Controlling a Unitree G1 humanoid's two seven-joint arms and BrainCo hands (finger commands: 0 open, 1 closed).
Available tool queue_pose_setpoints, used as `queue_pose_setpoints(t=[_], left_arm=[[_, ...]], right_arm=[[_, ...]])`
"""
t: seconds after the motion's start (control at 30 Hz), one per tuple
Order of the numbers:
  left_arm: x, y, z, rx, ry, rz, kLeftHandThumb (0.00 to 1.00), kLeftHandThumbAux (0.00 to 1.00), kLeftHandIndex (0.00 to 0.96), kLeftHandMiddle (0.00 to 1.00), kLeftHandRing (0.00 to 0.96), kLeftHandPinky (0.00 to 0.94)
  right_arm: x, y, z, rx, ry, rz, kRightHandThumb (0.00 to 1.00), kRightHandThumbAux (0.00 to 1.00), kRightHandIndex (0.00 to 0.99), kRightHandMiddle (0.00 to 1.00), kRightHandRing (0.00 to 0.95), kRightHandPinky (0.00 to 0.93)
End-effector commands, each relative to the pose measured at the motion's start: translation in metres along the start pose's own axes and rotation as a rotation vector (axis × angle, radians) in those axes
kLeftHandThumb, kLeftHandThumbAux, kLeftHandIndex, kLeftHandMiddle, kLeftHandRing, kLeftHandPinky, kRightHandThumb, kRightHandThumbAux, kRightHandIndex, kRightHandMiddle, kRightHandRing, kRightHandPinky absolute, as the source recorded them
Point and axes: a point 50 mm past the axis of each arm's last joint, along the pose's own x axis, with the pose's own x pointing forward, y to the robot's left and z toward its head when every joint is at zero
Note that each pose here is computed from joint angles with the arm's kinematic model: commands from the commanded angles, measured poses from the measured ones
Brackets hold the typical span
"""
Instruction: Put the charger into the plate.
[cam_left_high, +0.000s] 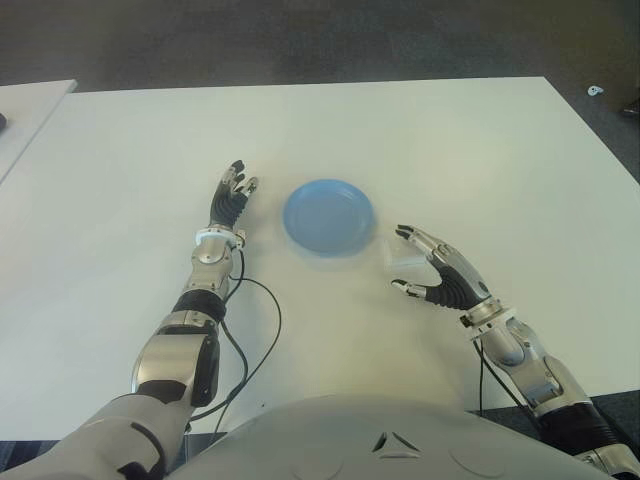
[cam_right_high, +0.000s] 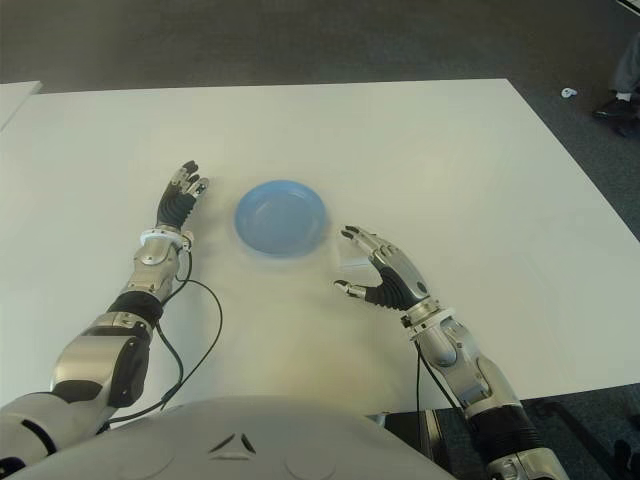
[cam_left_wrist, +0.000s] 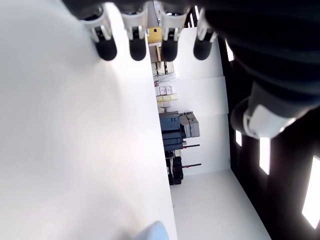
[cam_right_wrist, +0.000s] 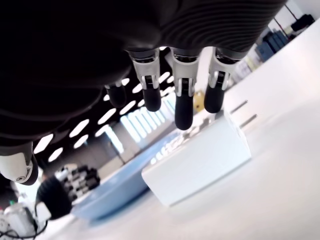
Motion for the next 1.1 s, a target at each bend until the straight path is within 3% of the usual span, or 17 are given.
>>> queue_pose_setpoints(t=[0.03, 0.23, 0.4, 0.5, 0.7, 1.1], left_arm=[[-0.008, -0.008, -0.018, 0.020, 0.093, -0.047, 0.000, 0.521, 0.000, 0.045, 0.016, 0.000], [-0.008, -0.008, -0.018, 0.027, 0.092, -0.048, 0.000, 0.522, 0.000, 0.042, 0.014, 0.000], [-0.008, -0.008, -0.017, 0.033, 0.091, -0.050, 0.000, 0.519, 0.000, 0.041, 0.014, 0.000], [-0.008, -0.008, -0.017, 0.037, 0.088, -0.050, 0.000, 0.516, 0.000, 0.041, 0.015, 0.000], [-0.009, -0.008, -0.017, 0.039, 0.078, -0.051, 0.000, 0.515, 0.000, 0.043, 0.017, 0.001], [-0.011, -0.008, -0.018, 0.042, 0.078, -0.049, 0.000, 0.526, 0.000, 0.042, 0.021, 0.007]], right_arm=[[0.009, -0.009, 0.001, -0.001, -0.080, -0.197, 0.077, 0.414, 0.000, 0.100, 0.115, 0.093], [0.027, -0.026, 0.005, -0.036, -0.184, -0.350, 0.229, 0.411, 0.002, 0.085, 0.091, 0.104], [0.034, -0.032, 0.004, -0.078, -0.249, -0.382, 0.375, 0.366, 0.009, 0.054, 0.058, 0.090], [0.038, -0.035, 0.002, -0.117, -0.276, -0.381, 0.412, 0.322, 0.005, 0.033, 0.034, 0.065], [0.040, -0.035, -0.001, -0.214, -0.319, -0.321, 0.397, 0.253, 0.000, 0.004, 0.004, 0.010], [0.043, -0.036, -0.003, -0.323, -0.308, -0.197, 0.335, 0.180, 0.000, 0.000, 0.000, 0.000]])
